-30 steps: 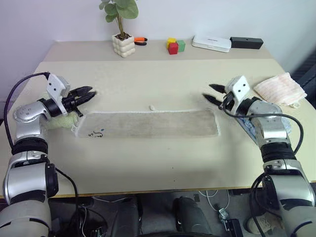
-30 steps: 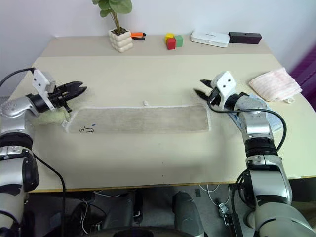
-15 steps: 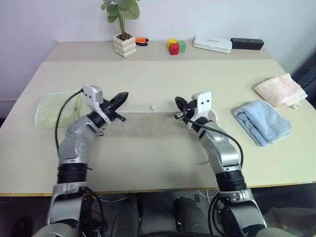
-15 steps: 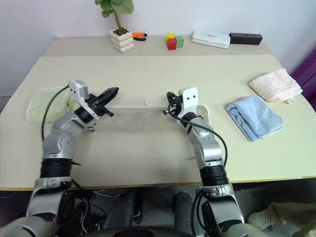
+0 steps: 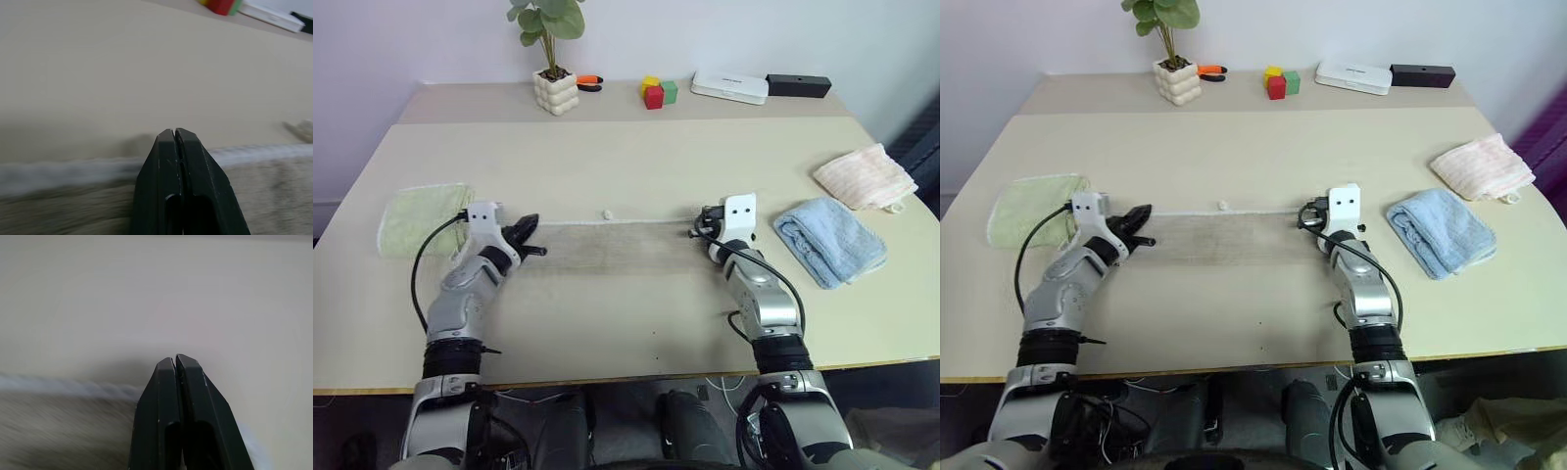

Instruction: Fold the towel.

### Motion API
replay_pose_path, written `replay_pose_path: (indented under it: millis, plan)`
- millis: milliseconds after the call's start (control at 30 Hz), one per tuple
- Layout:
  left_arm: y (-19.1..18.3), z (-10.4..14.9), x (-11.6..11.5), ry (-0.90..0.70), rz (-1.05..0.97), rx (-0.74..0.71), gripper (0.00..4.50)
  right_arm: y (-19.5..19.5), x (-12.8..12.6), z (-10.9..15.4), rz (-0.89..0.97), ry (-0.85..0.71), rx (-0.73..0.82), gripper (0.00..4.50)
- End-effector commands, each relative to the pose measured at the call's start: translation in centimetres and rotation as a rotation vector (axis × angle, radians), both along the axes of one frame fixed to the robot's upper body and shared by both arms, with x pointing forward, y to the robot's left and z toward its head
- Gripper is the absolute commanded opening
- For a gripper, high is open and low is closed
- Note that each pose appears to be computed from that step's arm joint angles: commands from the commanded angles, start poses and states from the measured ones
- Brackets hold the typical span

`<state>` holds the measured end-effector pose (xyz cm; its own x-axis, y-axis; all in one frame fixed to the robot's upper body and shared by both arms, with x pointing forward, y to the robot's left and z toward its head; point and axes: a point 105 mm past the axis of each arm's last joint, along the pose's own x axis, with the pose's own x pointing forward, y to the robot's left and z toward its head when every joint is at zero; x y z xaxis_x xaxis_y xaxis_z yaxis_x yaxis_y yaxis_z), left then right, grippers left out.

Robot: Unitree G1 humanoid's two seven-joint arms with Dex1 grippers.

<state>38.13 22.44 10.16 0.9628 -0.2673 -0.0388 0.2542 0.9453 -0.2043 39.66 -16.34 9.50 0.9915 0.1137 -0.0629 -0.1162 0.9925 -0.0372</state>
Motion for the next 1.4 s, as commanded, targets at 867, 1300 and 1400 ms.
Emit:
replay_pose_path:
  millis: [867, 1300, 1400]
  plan:
    - [-1.1, 8.3, -4.1, -0.250, -0.553, 0.147, 4.45, -3.3, -6.5, 6.8, 0.094, -0.034, 0.630, 4.50]
    - [0.2, 9.6, -6.2, -0.298, -0.832, 0.177, 4.45, -3.5, -13.6, 3.4, 0.192, 0.259, 0.837, 4.50]
    - [0.2, 9.3, -6.5, -0.288, -0.867, 0.183, 4.45, -3.1, -13.9, 1.9, 0.161, 0.321, 0.853, 4.50]
